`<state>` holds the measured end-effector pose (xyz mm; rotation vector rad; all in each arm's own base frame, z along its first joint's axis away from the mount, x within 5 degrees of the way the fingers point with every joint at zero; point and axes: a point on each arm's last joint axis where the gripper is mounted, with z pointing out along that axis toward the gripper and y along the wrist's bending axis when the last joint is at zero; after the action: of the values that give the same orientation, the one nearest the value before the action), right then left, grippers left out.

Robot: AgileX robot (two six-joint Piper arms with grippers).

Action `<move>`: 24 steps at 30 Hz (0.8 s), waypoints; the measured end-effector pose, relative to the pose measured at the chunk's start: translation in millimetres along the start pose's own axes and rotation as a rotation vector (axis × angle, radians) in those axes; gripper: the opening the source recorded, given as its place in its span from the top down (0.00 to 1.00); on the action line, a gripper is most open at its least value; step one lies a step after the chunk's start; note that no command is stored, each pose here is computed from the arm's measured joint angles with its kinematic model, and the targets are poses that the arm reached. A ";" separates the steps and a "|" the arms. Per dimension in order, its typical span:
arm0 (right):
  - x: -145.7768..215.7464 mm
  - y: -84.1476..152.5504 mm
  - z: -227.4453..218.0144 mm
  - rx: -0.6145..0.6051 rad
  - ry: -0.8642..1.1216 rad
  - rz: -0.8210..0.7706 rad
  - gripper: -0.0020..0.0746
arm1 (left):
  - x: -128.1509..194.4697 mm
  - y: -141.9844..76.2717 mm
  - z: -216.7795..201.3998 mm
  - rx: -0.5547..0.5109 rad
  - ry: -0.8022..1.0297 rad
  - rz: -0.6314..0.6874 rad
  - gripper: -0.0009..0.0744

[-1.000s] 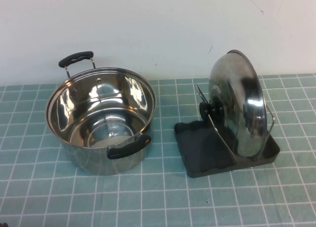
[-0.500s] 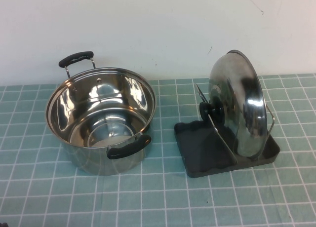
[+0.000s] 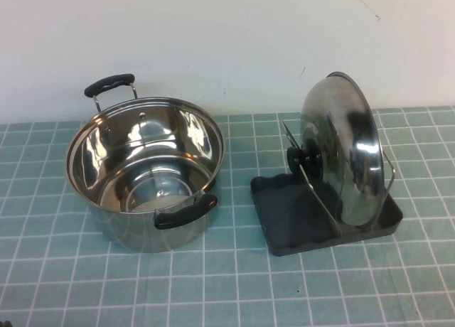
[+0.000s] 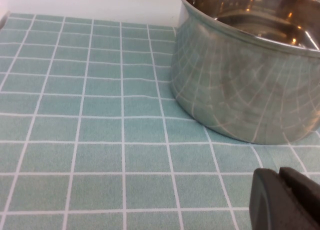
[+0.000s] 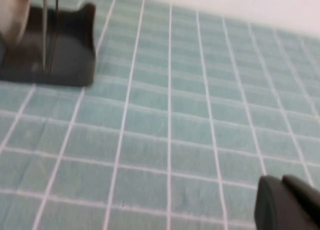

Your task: Put pot lid on rack

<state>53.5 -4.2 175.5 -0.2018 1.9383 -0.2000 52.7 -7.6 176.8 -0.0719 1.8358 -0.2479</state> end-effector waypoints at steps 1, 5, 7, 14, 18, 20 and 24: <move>6.8 1.6 1.7 -0.003 0.019 0.007 0.98 | 0.0 0.0 0.0 0.000 0.000 0.000 0.99; 7.1 1.5 0.7 0.006 -0.014 0.006 0.98 | 0.2 0.0 0.0 0.000 0.002 0.000 0.99; 6.9 1.4 0.3 0.007 -0.019 0.006 0.98 | 0.2 0.0 0.0 0.000 0.002 0.000 0.99; 6.9 1.4 0.3 0.007 -0.020 0.006 0.98 | 0.2 0.0 0.0 0.000 0.002 0.000 0.99; 6.8 1.4 0.1 0.008 -0.023 0.006 0.98 | 0.2 0.0 0.0 0.000 0.002 0.000 0.99; 6.7 1.4 0.0 0.009 -0.025 0.006 0.98 | 0.2 0.0 0.0 0.000 0.002 0.000 0.99; 6.7 1.3 -0.1 0.009 -0.027 0.006 0.98 | 0.2 0.0 0.0 0.000 0.002 0.000 0.99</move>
<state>50.9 -4.4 169.2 -0.1914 1.9112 -0.2009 52.6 -7.6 176.6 -0.0719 1.8373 -0.2477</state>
